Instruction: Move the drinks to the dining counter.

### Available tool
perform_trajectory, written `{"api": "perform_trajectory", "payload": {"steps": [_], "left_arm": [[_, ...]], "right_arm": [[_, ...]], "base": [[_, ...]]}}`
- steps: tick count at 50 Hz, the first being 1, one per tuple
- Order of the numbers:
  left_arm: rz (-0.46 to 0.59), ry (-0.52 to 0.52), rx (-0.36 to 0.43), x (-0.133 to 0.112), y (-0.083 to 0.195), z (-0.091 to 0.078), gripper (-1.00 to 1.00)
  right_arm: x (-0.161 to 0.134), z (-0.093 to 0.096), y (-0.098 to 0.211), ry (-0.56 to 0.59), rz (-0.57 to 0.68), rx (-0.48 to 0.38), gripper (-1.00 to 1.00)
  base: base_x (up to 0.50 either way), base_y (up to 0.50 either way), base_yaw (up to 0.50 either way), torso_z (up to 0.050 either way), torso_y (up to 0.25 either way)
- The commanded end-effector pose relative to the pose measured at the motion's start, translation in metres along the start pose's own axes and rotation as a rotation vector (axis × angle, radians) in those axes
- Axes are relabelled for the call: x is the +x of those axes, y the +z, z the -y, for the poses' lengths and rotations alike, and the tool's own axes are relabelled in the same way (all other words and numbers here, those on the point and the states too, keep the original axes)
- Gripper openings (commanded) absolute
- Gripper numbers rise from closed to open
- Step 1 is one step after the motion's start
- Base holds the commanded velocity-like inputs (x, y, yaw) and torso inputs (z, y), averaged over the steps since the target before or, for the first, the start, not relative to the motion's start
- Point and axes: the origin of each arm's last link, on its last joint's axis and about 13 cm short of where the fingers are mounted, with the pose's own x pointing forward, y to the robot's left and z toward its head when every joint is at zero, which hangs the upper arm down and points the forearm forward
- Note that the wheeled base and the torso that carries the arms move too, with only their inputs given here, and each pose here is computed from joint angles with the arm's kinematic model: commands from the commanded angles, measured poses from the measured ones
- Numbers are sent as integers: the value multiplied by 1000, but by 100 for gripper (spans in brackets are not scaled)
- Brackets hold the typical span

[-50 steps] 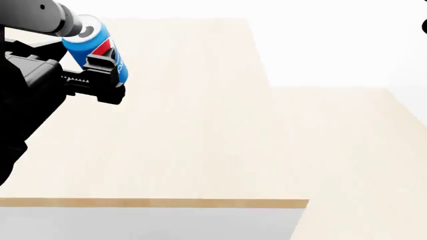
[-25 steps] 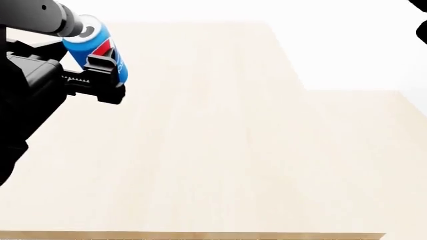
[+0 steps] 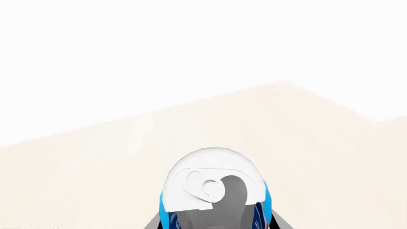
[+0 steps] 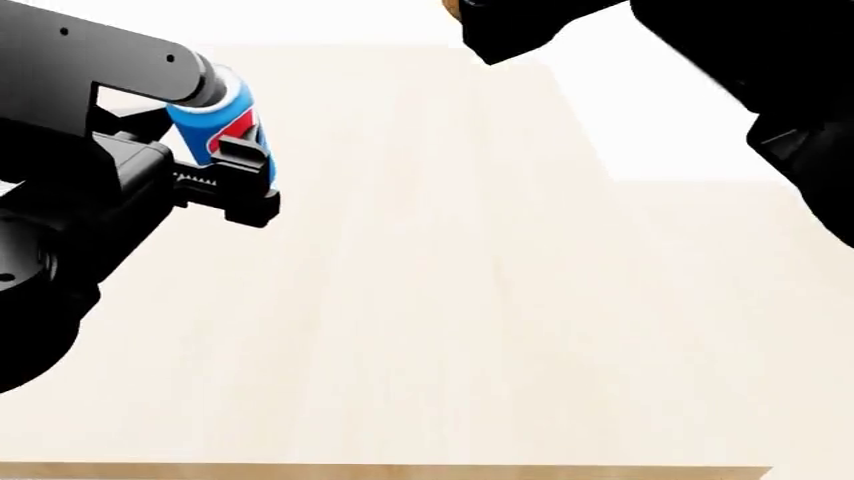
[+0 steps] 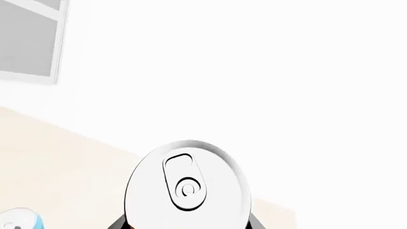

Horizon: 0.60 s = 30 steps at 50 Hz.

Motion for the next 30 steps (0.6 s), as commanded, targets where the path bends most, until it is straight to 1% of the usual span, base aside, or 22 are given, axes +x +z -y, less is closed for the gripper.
{"api": "perform_trajectory", "payload": {"steps": [1, 7, 14, 24, 30], "left_arm": [[-16, 3, 3, 6, -5, 1, -100], [-28, 2, 3, 9, -10, 2, -100], [-30, 1, 6, 10, -10, 2, -100], [-31, 1, 4, 9, -11, 2, -100], [-33, 2, 2, 10, -11, 2, -100]], "right_arm": [[12, 4, -22, -1, -45, 16, -100], [14, 5, -37, -4, -77, 30, -100], [17, 8, -52, -12, -115, 50, -100], [16, 10, -62, -13, -146, 55, -100], [15, 8, -68, 6, -190, 47, -100]], "base": [[0, 0, 0, 0, 0], [0, 0, 0, 0, 0], [0, 0, 0, 0, 1], [0, 0, 0, 0, 1], [0, 0, 0, 0, 0]]}}
